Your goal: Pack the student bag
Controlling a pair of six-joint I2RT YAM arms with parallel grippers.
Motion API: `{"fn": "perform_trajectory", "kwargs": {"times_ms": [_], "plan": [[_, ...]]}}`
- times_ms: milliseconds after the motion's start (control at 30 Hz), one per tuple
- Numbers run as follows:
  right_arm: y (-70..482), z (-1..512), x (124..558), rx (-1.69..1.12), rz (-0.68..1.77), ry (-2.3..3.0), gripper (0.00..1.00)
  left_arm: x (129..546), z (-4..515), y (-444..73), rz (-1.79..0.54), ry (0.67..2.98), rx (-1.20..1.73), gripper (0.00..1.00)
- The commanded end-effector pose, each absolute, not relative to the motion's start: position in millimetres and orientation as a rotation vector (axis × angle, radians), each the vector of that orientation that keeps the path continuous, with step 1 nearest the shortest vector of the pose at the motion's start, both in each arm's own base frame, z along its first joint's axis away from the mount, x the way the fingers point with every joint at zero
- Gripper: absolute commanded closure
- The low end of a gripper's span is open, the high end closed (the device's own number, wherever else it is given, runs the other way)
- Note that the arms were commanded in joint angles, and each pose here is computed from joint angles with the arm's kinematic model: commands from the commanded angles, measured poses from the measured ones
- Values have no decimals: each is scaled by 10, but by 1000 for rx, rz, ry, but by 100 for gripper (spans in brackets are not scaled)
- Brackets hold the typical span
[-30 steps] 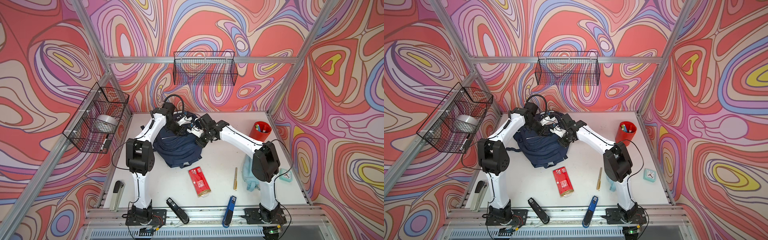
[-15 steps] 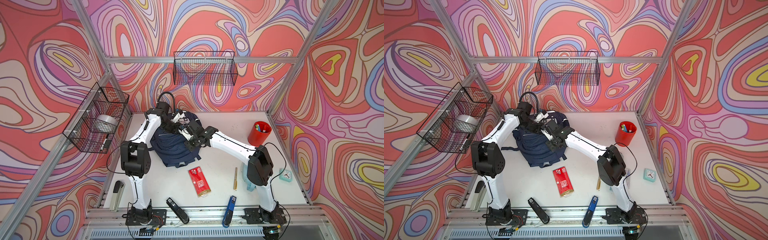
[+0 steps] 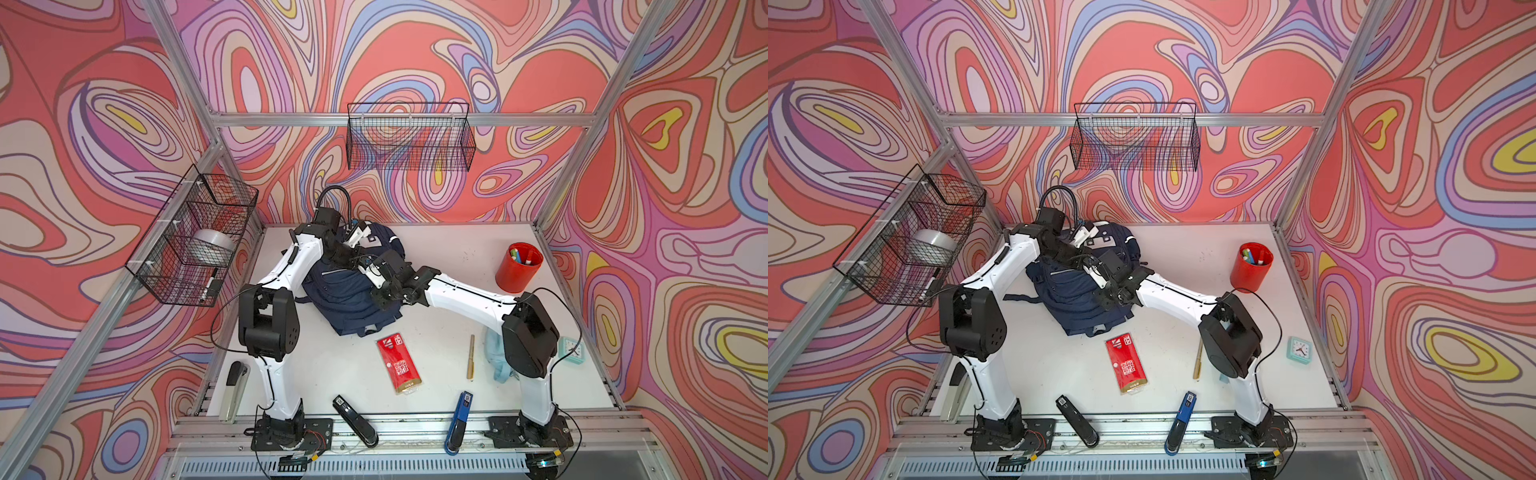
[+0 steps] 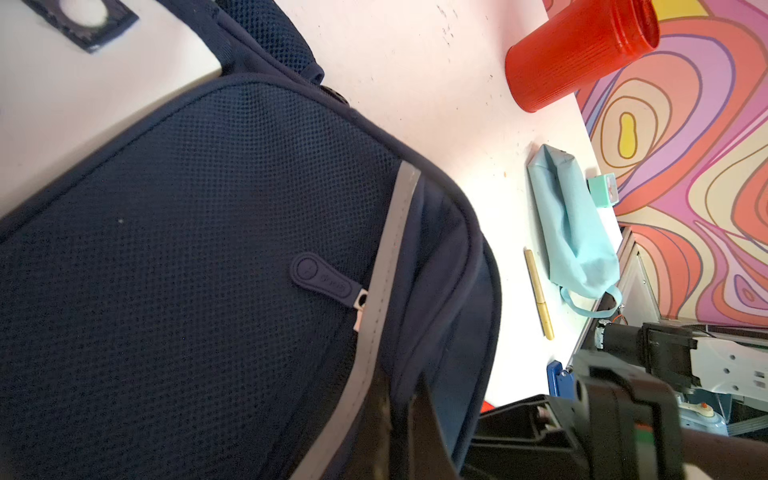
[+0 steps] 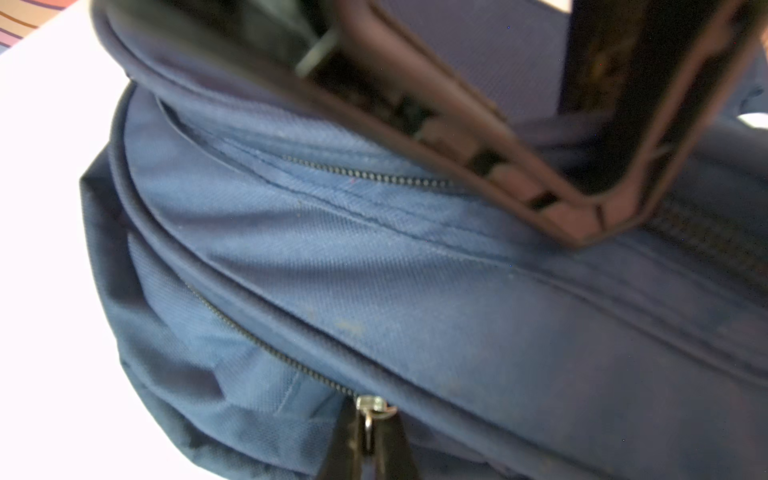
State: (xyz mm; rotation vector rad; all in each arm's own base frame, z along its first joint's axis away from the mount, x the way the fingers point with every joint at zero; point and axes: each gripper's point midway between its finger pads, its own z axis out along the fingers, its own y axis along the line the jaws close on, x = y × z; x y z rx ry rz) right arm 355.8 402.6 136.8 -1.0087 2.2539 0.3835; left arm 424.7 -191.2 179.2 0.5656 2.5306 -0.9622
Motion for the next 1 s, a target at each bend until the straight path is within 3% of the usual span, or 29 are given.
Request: {"fn": "perform_trajectory", "kwargs": {"times_ms": [0,167,267,533,800,967], "plan": [[4474,1494,2996,-1196,498,2095,100,4392,2355,-2161,-1080,2283,588,100],[4221,1454,3191,-1024,646,2093,100,4364,2482,-2147,-1188,2223,595,100],[4176,1420,3250,-1080,571,2099,100,4383,2435,-2096,-1139,2247,586,100],[4696,1528,2780,-1337,259,1801,100,4542,2539,-2072,-1245,2189,413,100],[5129,1207,2681,-1484,372,1924,100,4517,2770,-2035,-1216,2155,382,100],[4662,1171,2886,-1443,215,1907,100,4482,2788,-1949,-1128,2201,371,100]]}}
